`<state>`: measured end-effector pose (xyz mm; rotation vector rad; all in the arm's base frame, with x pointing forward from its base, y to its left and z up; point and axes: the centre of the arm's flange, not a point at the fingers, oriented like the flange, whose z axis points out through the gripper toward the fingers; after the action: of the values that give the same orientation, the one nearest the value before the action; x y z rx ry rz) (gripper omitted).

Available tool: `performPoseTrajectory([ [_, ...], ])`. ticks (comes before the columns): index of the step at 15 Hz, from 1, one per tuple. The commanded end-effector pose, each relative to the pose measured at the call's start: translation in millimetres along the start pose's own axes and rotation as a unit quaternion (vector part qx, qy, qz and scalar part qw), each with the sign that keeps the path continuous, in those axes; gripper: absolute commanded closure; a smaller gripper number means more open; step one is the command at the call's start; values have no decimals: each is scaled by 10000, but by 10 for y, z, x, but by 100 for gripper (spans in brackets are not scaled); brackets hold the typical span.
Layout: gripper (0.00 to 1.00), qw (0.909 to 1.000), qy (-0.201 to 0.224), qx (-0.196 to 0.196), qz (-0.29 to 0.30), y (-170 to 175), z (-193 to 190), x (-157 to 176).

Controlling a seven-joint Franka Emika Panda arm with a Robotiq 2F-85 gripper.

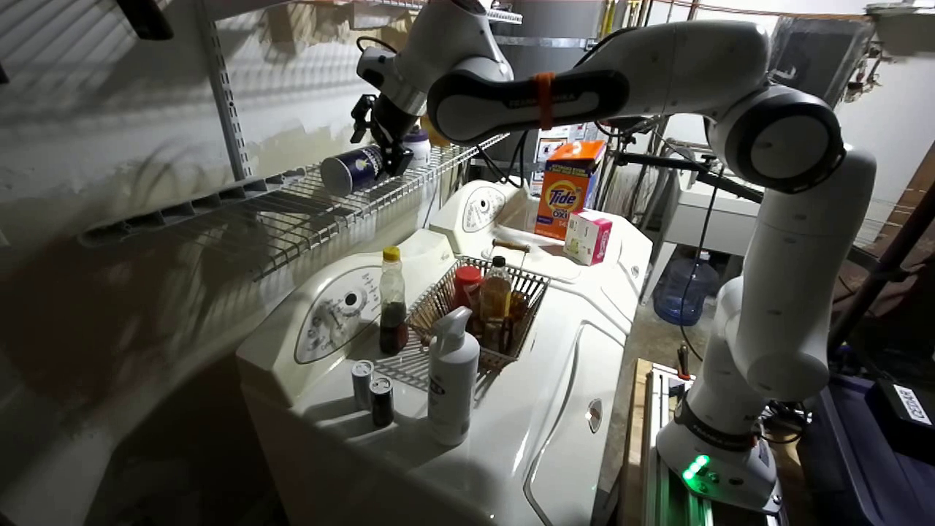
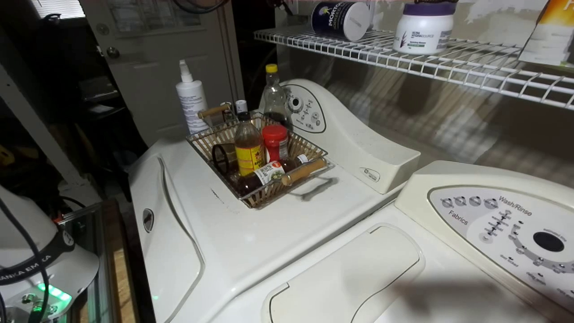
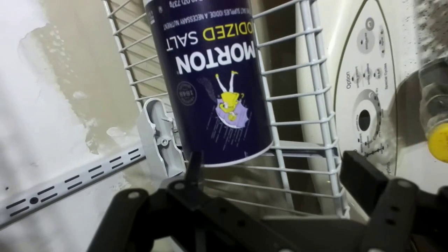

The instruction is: Place the salt cellar vertically upright

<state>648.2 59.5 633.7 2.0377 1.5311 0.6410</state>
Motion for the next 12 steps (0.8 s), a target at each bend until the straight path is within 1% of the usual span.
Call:
performPoseTrajectory([
  [1,0,9999,-53,-65,-67,263,205,54],
  [6,0,9996,-176,-59,-233,367,447,132],
  [12,0,9979,-471,-66,-447,482,642,113],
])
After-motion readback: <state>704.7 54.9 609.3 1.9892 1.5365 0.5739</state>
